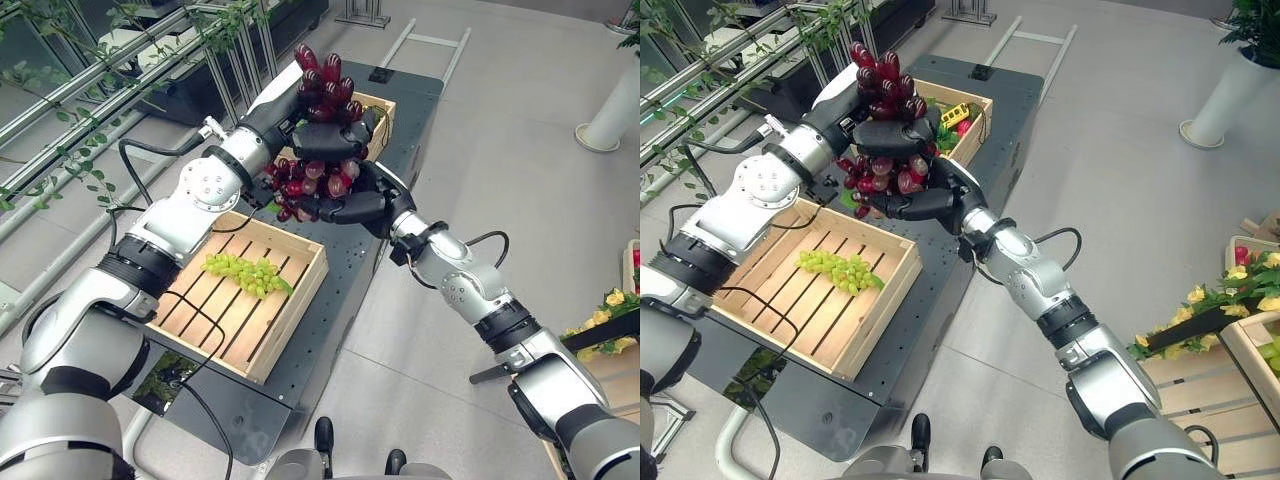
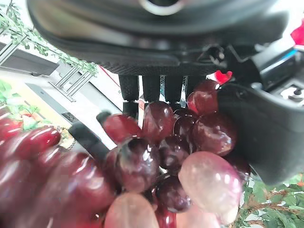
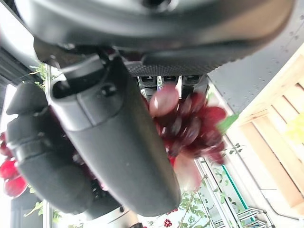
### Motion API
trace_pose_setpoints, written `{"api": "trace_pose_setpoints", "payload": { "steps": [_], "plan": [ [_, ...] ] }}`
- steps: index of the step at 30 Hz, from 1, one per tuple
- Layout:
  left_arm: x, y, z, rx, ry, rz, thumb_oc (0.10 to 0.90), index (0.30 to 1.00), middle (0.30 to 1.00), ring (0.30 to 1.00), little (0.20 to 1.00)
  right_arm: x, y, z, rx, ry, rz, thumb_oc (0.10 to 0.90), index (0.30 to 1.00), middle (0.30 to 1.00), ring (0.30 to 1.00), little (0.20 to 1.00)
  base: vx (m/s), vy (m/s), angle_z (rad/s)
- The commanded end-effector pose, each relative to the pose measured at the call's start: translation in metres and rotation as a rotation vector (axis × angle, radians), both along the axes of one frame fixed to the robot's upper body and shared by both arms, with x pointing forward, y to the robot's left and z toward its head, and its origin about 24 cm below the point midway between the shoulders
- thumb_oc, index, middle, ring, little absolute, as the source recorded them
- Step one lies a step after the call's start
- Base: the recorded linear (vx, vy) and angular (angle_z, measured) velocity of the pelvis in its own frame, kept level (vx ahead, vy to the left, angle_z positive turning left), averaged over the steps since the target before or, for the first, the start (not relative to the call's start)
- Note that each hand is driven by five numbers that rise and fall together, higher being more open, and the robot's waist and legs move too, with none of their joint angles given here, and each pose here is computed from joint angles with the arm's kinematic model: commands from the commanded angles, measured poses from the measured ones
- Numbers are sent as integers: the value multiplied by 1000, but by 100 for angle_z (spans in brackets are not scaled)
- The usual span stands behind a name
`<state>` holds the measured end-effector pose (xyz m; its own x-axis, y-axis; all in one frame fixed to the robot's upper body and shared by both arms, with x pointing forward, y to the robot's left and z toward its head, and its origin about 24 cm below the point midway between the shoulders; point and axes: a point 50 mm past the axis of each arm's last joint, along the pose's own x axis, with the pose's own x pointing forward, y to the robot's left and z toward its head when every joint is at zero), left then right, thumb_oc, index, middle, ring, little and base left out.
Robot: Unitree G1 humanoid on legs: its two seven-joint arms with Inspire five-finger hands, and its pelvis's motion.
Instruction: Pick up the fruits from the basket on one side to the basket on the other side
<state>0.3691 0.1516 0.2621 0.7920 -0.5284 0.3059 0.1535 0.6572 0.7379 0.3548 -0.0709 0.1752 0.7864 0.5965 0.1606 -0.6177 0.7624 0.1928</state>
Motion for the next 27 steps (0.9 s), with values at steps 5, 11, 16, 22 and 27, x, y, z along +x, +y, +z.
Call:
{"api": "trace_pose_setpoints", "payload": {
  "steps": [5, 11, 16, 22, 27],
  "plan": [
    [5, -16, 40, -134, -100, -61, 400, 300, 300, 300, 300, -6, 24, 54, 280, -187, 101, 800, 900, 900, 900, 900, 0, 0, 0],
    [9, -20, 33, -199, -53, -82, 400, 300, 300, 300, 300, -7, 30, 60, 311, -231, 84, 800, 900, 900, 900, 900, 0, 0, 0],
    [9, -23, 35, -253, -58, -99, 400, 300, 300, 300, 300, -2, 34, 48, 296, -169, 97, 800, 900, 900, 900, 900, 0, 0, 0],
    [6, -25, 42, -337, -62, -138, 400, 300, 300, 300, 300, 4, 31, 35, 276, -106, 91, 775, 862, 862, 862, 862, 0, 0, 0],
    [6, -27, 40, -355, -77, -113, 400, 300, 300, 300, 300, 6, 31, 33, 326, -95, 80, 400, 300, 300, 300, 300, 0, 0, 0]
  ]
}}
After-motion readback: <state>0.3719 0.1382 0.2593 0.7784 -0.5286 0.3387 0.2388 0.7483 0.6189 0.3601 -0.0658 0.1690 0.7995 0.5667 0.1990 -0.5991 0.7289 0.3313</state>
